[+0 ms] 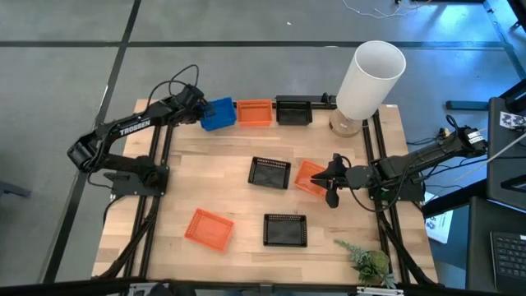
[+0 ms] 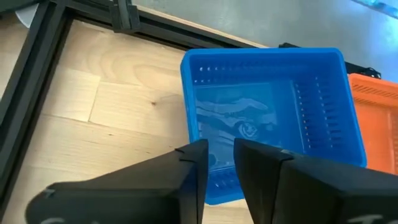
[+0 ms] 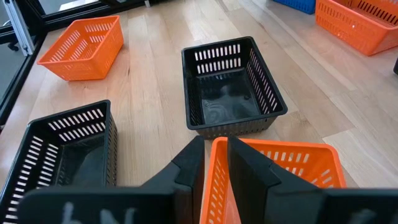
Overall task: Stack baskets by color
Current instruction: Stack the bottom blue bin on the stacked blue bins
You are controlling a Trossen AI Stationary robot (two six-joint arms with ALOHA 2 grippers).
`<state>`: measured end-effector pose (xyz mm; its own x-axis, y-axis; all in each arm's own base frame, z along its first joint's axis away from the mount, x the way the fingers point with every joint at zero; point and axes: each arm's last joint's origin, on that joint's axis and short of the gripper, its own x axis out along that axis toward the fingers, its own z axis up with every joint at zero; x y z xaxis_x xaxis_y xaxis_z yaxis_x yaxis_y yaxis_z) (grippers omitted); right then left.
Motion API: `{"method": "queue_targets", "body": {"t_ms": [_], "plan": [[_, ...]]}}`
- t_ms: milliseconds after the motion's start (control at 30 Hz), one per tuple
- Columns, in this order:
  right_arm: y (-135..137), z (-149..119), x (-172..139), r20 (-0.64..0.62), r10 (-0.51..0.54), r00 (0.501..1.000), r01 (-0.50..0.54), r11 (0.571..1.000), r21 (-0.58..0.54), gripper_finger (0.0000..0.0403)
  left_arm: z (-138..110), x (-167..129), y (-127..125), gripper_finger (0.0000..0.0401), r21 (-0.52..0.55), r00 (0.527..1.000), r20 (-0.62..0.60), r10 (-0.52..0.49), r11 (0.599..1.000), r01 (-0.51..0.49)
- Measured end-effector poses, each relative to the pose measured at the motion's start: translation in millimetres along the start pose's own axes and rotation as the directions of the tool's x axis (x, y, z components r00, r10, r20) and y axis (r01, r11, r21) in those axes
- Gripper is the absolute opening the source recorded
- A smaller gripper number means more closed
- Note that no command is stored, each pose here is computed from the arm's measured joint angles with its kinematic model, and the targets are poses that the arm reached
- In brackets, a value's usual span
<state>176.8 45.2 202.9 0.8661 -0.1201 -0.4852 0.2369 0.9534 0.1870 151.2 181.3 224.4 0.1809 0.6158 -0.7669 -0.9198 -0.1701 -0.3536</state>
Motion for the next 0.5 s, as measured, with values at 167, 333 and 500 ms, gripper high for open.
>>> {"method": "queue_targets", "body": {"t_ms": [167, 333, 500], "plan": [[0.0, 0.0, 0.0, 0.0, 0.0, 1.0, 0.0, 1.0, -0.001, 0.007, 2.4, -5.1, -2.7, 0.0069, 0.002, 0.998, -0.002, -0.064, 0.998, 0.064], [-0.1, 0.0, 0.0, 0.0, 0.0, 1.0, 0.0, 1.0, -0.001, 0.007, -1.2, -21.1, -28.2, 0.007, 0.247, 0.924, -0.063, -0.376, 0.892, 0.379], [-0.1, 0.0, -0.1, 0.0, 0.0, 1.0, 0.0, 1.0, -0.002, 0.007, -31.8, -20.6, -47.4, 0.0063, 0.609, 0.889, -0.187, -0.419, 0.661, 0.439]]}}
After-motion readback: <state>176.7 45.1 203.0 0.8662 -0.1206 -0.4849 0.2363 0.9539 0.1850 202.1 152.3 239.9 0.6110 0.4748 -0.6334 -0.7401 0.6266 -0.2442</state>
